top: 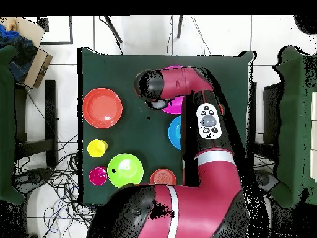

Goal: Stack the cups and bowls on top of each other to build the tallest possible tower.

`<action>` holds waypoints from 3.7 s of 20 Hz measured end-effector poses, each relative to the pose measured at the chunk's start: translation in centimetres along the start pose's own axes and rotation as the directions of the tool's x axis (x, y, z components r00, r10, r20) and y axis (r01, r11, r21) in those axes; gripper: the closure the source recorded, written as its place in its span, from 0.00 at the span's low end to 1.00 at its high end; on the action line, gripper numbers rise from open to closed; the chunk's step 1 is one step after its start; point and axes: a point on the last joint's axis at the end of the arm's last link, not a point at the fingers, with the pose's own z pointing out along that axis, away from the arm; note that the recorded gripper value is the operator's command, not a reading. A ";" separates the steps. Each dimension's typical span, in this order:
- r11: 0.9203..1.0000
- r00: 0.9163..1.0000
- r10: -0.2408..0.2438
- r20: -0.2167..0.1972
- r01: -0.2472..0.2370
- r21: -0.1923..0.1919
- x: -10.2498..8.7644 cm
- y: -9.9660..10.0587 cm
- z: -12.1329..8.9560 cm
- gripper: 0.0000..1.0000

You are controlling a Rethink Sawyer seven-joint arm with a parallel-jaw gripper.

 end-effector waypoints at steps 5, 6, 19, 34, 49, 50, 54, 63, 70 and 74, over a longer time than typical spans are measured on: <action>1.000 1.000 0.004 0.007 -0.004 -0.001 -0.2 -0.1 -0.5 0.00; 1.000 1.000 0.005 0.008 -0.005 -0.001 -0.2 -0.1 -0.6 0.00; 1.000 1.000 0.022 0.006 -0.022 -0.017 -0.6 -0.1 -2.1 0.00; 1.000 1.000 0.019 0.001 -0.019 -0.019 -0.5 0.2 -1.8 0.00; 1.000 1.000 0.011 0.001 -0.011 -0.019 -0.6 0.8 -1.8 0.00; 1.000 1.000 0.011 0.001 -0.011 -0.019 -0.5 0.8 -1.8 0.00; 1.000 1.000 0.011 -0.001 -0.011 -0.020 -0.5 0.8 -1.7 0.00; 1.000 1.000 0.010 -0.005 -0.010 -0.022 -0.4 0.9 -1.3 0.00; 1.000 1.000 0.006 -0.017 -0.007 -0.025 -0.1 1.1 -0.5 0.00; 0.999 0.999 0.002 -0.036 -0.004 -0.033 0.3 1.5 0.9 0.00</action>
